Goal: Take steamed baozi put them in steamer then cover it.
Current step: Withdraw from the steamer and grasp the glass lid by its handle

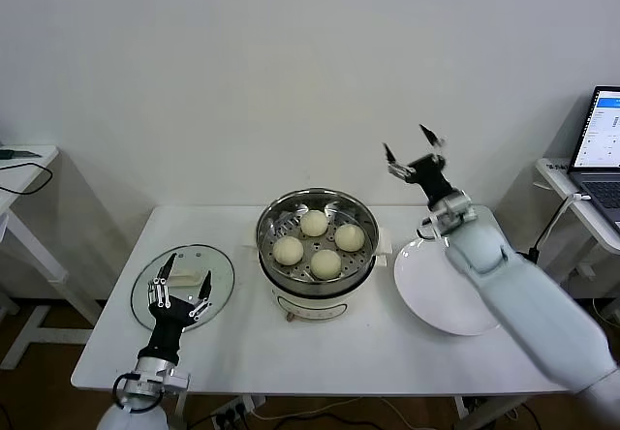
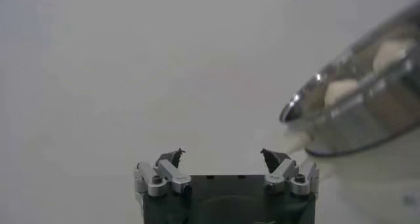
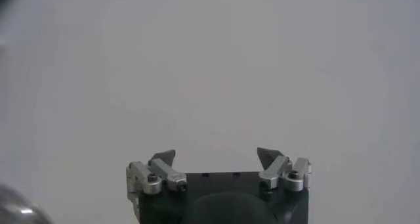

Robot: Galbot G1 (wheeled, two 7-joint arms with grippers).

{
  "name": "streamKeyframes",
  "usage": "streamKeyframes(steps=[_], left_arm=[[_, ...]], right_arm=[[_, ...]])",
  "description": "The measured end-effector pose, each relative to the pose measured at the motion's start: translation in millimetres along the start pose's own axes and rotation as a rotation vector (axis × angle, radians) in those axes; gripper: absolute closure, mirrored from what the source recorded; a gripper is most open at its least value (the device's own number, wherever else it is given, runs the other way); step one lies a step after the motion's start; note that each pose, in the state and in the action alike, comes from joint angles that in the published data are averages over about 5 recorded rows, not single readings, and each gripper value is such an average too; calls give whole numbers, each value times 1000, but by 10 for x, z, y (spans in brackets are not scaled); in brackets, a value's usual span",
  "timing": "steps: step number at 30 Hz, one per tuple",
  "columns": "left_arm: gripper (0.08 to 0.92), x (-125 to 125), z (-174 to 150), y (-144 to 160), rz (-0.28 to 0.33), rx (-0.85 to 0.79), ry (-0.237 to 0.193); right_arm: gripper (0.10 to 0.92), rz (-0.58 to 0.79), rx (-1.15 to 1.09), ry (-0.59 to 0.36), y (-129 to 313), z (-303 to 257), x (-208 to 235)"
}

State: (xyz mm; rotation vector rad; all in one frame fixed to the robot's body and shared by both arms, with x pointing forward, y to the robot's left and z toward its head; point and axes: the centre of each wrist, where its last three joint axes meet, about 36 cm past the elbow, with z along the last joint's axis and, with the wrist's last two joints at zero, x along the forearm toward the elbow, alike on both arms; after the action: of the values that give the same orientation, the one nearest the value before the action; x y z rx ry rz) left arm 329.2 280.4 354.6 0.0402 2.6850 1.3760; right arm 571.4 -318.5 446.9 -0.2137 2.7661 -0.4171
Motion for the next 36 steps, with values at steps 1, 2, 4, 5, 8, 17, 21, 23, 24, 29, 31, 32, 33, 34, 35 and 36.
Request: streamKeyframes(steps=[1, 2, 4, 5, 8, 17, 21, 23, 24, 29, 31, 32, 33, 34, 35, 36], left_arm=[[177, -31, 54, -5, 4, -44, 6], [177, -62, 109, -10, 7, -90, 13], [177, -121, 223, -25, 14, -182, 26], [177, -150, 282, -34, 17, -229, 33], [177, -236, 454, -67, 29, -362, 51], [177, -423, 822, -178, 90, -616, 91], [177, -464, 924, -226, 110, -669, 112], [177, -490, 961, -246, 114, -687, 120], [177, -505, 978, -257, 117, -694, 124], [177, -567, 1037, -310, 135, -712, 139], [177, -587, 1050, -336, 144, -710, 149], [177, -596, 1055, -349, 148, -707, 153], [177, -605, 1060, -361, 151, -704, 157], [177, -616, 1065, -372, 153, -701, 161], [177, -628, 1068, -383, 154, -697, 164], [177, -641, 1071, -393, 154, -693, 168]], right_arm=[[200, 37, -22, 9, 3, 61, 102], [200, 71, -43, 19, 7, 117, 201], [200, 134, -80, 40, 23, 221, 401], [200, 160, -97, 51, 39, 269, 500], [200, 222, -142, 83, 124, 394, 792], [200, 322, -219, 165, 437, 589, 1464], [200, 347, -233, 191, 540, 625, 1646], [200, 356, -237, 204, 588, 648, 1729], [200, 360, -239, 211, 611, 660, 1769], [200, 377, -243, 233, 687, 704, 1921], [200, 382, -243, 237, 702, 712, 1956], [200, 384, -243, 238, 709, 714, 1969], [200, 386, -243, 239, 716, 715, 1982], [200, 388, -243, 240, 725, 718, 1994], [200, 389, -243, 242, 735, 721, 2008], [200, 391, -243, 244, 747, 724, 2024]])
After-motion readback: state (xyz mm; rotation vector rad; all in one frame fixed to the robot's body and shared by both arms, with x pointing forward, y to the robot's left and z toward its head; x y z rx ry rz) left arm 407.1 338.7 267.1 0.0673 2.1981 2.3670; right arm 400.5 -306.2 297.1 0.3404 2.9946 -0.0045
